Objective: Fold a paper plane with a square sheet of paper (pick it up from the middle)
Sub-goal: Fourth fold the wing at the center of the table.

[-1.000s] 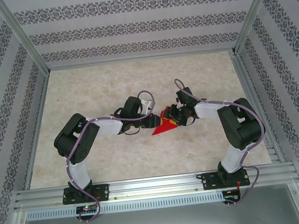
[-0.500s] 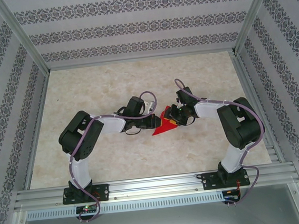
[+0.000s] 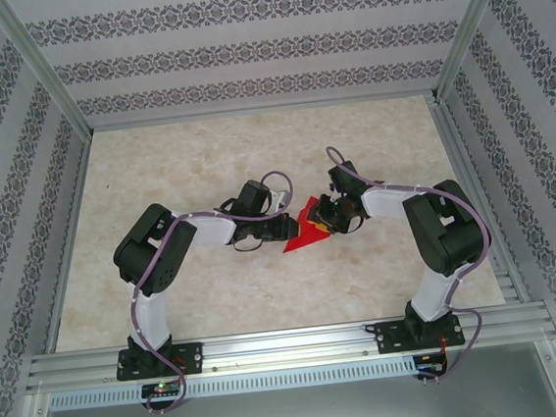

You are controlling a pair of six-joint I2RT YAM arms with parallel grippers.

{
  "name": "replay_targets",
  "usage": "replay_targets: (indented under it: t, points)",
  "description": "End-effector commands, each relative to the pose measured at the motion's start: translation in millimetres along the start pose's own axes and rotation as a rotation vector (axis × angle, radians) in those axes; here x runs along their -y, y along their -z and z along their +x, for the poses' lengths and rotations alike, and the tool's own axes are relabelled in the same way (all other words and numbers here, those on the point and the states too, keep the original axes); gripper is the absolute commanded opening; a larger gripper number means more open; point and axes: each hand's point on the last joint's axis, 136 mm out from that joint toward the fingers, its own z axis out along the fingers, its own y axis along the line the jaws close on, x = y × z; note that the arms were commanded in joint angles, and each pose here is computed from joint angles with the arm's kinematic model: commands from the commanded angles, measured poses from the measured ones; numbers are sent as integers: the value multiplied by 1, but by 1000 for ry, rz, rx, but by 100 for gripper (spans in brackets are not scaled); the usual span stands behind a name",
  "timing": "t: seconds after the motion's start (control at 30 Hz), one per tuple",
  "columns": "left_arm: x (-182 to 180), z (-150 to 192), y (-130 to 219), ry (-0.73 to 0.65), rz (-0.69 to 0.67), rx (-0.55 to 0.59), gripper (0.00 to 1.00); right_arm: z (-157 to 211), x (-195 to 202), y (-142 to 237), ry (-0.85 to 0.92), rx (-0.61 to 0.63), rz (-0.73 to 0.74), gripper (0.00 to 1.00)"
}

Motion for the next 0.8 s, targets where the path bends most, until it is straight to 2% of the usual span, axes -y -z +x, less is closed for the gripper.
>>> replay_targets:
  t: [0.0, 0.13, 0.27, 0.53, 0.77]
  points:
    - [2, 1, -4, -25, -10, -15, 14, 19, 107, -15, -120, -6, 368, 29]
    - [3, -1, -3, -28, -12, -11, 14, 18, 104, -14, -120, -2, 343, 27]
    - [1, 1, -5, -22, -11, -23, 14, 11, 84, -8, -100, 18, 258, 30]
    - [5, 4, -6, -27, 9, -37, 14, -9, 24, 29, 6, 85, 111, 43]
    - [13, 3, -9, -39, 42, -47, 14, -14, 12, 40, 60, 104, 94, 52]
